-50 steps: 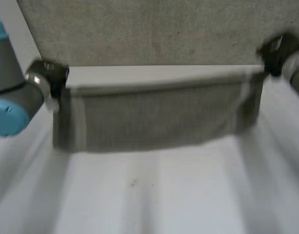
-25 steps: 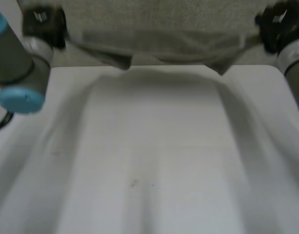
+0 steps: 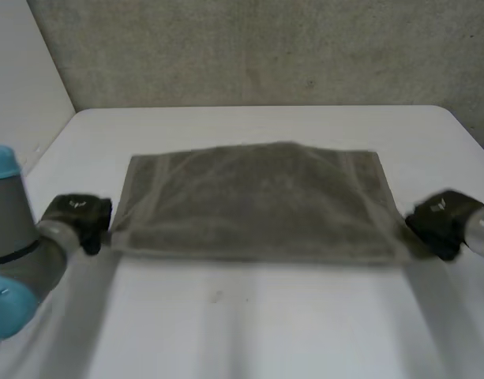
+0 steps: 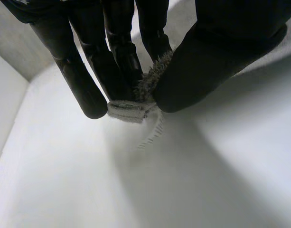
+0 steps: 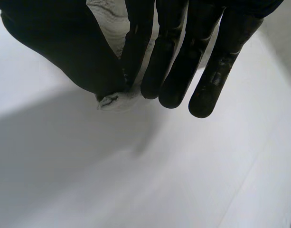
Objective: Fold the towel.
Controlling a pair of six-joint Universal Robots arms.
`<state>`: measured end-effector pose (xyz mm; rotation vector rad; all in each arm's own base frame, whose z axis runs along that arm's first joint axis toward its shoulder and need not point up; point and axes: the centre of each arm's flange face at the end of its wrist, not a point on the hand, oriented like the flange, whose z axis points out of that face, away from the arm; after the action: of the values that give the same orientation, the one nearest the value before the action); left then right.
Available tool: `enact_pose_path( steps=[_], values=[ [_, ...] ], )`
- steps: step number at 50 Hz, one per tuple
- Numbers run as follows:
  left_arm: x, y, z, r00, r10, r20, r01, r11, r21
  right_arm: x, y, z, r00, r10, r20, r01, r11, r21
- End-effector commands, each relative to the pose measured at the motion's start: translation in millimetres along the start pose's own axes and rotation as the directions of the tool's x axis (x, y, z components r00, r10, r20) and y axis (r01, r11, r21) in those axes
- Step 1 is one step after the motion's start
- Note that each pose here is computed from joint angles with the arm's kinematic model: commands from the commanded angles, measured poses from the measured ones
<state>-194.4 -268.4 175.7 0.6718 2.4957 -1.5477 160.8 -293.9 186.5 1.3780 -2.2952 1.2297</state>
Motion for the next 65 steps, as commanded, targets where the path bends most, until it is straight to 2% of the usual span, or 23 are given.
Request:
enact_pose_path(
  steps=[1, 5, 12, 14, 15, 17, 19, 20, 25, 31, 35, 41, 51, 53, 57, 60, 65],
  values=[
    [-16, 11, -84, 0.998, 0.054, -0.036, -0.059, 0.983, -0.174, -6, 30, -68, 0.982, -0.166, 0.092, 0.178, 0.973, -0.144],
    [-22, -1, -106, 0.995, 0.099, -0.025, -0.101, 0.988, -0.113, 6, 28, -74, 0.988, -0.152, 0.042, 0.156, 0.98, -0.123],
    [-19, -11, -85, 0.993, 0.109, -0.055, -0.111, 0.993, -0.04, 13, 18, -66, 0.988, -0.15, 0.032, 0.151, 0.988, -0.039],
    [-14, -10, -54, 0.991, 0.118, -0.063, -0.121, 0.992, -0.044, 20, 15, -38, 0.994, -0.103, 0.022, 0.103, 0.995, -0.016],
    [-14, -10, -54, 0.991, 0.119, -0.063, -0.121, 0.992, -0.044, 20, 15, -38, 0.994, -0.103, 0.022, 0.103, 0.995, -0.016],
    [-12, -11, -39, 0.991, 0.121, -0.064, -0.124, 0.991, -0.042, 20, -1, -11, 0.998, -0.06, -0.004, 0.06, 0.998, 0.032],
    [-10, -14, -10, 0.991, 0.118, -0.062, -0.121, 0.992, -0.041, 19, -10, 1, 0.998, -0.053, -0.023, 0.054, 0.997, 0.048],
    [-10, -14, -9, 0.991, 0.118, -0.062, -0.121, 0.992, -0.041, 19, -10, 1, 0.998, -0.053, -0.023, 0.054, 0.997, 0.048],
    [-7, -21, 45, 0.992, 0.123, -0.033, -0.124, 0.991, -0.043, 22, -24, 53, 0.989, -0.075, -0.125, 0.08, 0.996, 0.034],
    [-8, -28, 78, 0.992, 0.126, 0.025, -0.125, 0.992, -0.034, 22, -34, 86, 0.98, -0.085, -0.18, 0.103, 0.99, 0.092],
    [-7, -42, 101, 0.99, 0.126, 0.069, -0.127, 0.992, 0.013, 23, -46, 112, 0.958, -0.1, -0.268, 0.147, 0.976, 0.161],
    [-3, -45, 121, 0.989, 0.126, 0.077, -0.13, 0.991, 0.04, 26, -49, 134, 0.939, -0.093, -0.331, 0.165, 0.967, 0.196],
    [5, -55, 120, 0.989, 0.127, 0.073, -0.133, 0.987, 0.092, 28, -64, 132, 0.905, -0.064, -0.421, 0.174, 0.958, 0.23],
    [7, -62, 116, 0.989, 0.124, 0.074, -0.132, 0.984, 0.118, 34, -69, 124, 0.902, -0.03, -0.431, 0.149, 0.958, 0.245],
    [6, -88, 91, 0.99, 0.112, 0.089, -0.128, 0.973, 0.193, 47, -80, 91, 0.901, 0.122, -0.415, 0.027, 0.942, 0.335],
    [3, -91, 80, 0.99, 0.109, 0.092, -0.126, 0.972, 0.197, 51, -84, 69, 0.896, 0.2, -0.396, -0.038, 0.924, 0.38],
    [1, -88, 62, 0.992, 0.091, 0.085, -0.105, 0.977, 0.185, 44, -87, 39, 0.907, 0.242, -0.344, -0.08, 0.902, 0.424]
  ],
)
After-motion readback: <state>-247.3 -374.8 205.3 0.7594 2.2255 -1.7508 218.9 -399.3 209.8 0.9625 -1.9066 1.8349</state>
